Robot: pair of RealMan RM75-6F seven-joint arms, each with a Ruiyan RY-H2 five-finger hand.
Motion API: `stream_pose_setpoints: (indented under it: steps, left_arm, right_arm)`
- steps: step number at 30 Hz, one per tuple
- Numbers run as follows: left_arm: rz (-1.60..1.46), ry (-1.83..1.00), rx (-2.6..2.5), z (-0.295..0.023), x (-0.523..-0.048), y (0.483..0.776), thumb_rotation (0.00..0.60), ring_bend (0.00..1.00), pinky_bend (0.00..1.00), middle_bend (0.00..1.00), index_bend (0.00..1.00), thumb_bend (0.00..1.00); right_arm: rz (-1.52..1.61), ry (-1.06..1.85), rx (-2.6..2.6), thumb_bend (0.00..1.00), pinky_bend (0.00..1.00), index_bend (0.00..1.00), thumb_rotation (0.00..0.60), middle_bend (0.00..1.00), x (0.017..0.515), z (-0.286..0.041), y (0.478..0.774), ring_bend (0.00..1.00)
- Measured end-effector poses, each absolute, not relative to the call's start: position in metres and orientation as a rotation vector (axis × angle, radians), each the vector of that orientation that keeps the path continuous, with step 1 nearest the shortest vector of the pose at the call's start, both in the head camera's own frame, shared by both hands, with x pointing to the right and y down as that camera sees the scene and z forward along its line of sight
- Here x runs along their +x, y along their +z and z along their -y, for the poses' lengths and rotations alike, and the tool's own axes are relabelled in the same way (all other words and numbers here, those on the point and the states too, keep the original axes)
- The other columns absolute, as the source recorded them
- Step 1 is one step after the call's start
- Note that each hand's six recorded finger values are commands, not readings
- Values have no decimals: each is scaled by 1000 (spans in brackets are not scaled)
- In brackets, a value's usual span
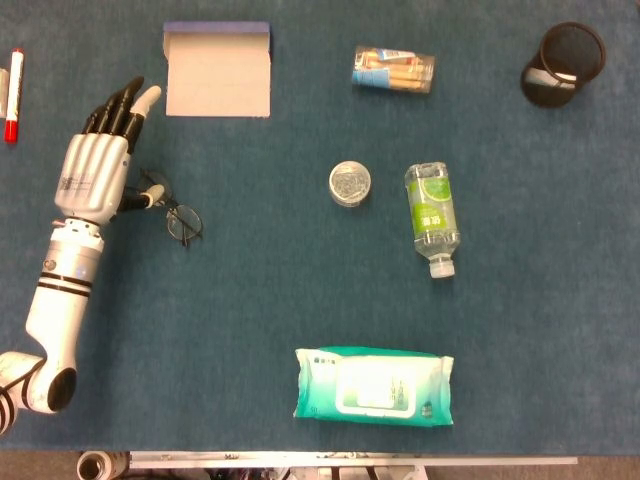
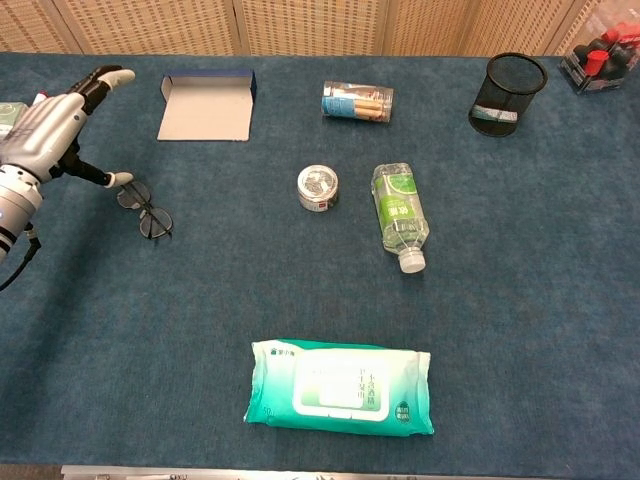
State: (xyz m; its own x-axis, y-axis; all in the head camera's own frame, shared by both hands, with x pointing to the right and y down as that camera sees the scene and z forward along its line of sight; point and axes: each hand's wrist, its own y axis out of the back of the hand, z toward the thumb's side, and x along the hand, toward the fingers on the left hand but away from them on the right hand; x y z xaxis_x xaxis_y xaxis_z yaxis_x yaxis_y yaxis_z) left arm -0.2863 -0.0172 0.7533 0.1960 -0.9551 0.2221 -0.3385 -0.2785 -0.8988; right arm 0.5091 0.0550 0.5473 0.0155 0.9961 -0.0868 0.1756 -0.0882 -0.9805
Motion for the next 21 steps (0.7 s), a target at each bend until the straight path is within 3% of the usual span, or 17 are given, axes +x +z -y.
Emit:
stream_pose_setpoints:
  steps: [21]
  left_arm:
    - [-1167, -1098, -1770, 19, -277, 770, 600, 69, 138, 22, 0, 0]
  right_arm:
    - [1293, 1180, -1410, 408, 305, 566, 600, 466, 510, -56, 546, 335]
